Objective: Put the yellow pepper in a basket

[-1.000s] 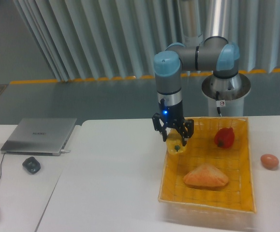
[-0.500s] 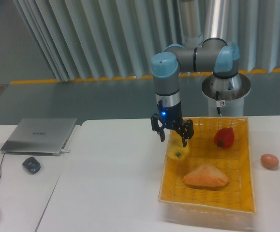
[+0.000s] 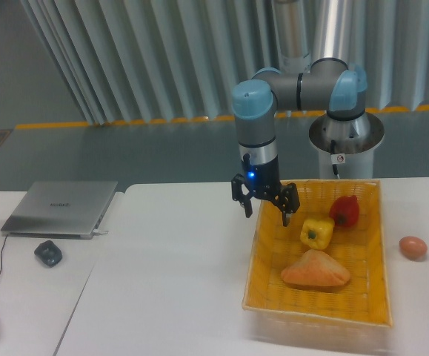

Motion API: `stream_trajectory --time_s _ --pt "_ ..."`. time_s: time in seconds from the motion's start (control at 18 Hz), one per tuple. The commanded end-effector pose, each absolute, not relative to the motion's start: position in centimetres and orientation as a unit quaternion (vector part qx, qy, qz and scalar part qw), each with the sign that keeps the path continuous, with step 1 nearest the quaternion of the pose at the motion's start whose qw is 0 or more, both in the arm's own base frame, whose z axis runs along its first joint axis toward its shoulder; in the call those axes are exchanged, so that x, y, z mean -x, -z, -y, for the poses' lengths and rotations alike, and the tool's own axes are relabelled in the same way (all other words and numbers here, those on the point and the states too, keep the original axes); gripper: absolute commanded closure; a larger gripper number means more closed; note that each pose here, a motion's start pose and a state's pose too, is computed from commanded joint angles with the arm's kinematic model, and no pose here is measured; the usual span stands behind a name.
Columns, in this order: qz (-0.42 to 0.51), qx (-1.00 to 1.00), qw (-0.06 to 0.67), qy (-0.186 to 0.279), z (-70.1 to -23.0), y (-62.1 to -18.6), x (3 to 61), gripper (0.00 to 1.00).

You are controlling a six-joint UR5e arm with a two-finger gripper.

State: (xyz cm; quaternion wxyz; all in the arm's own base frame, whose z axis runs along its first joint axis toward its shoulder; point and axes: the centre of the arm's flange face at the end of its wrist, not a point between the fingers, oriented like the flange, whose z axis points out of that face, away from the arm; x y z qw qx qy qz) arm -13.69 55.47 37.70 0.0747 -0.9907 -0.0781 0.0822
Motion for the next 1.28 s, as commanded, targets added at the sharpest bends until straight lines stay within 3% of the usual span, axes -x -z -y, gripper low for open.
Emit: stream_trajectory --time_s 0.22,0.44,0.72,1.28 --pt "0.045 0.991 0.078 -0.096 -55.2 -40.3 18.3 0.0" --pt "-0.045 0.994 0.049 -0.083 -53.4 -41.1 22.9 0.0" --pt "-0.199 0.975 0.032 -0.091 -50.4 -42.4 29.1 0.0" --pt "-0.353 0.932 0.037 -0.072 -42.7 -43.2 39.9 0.0"
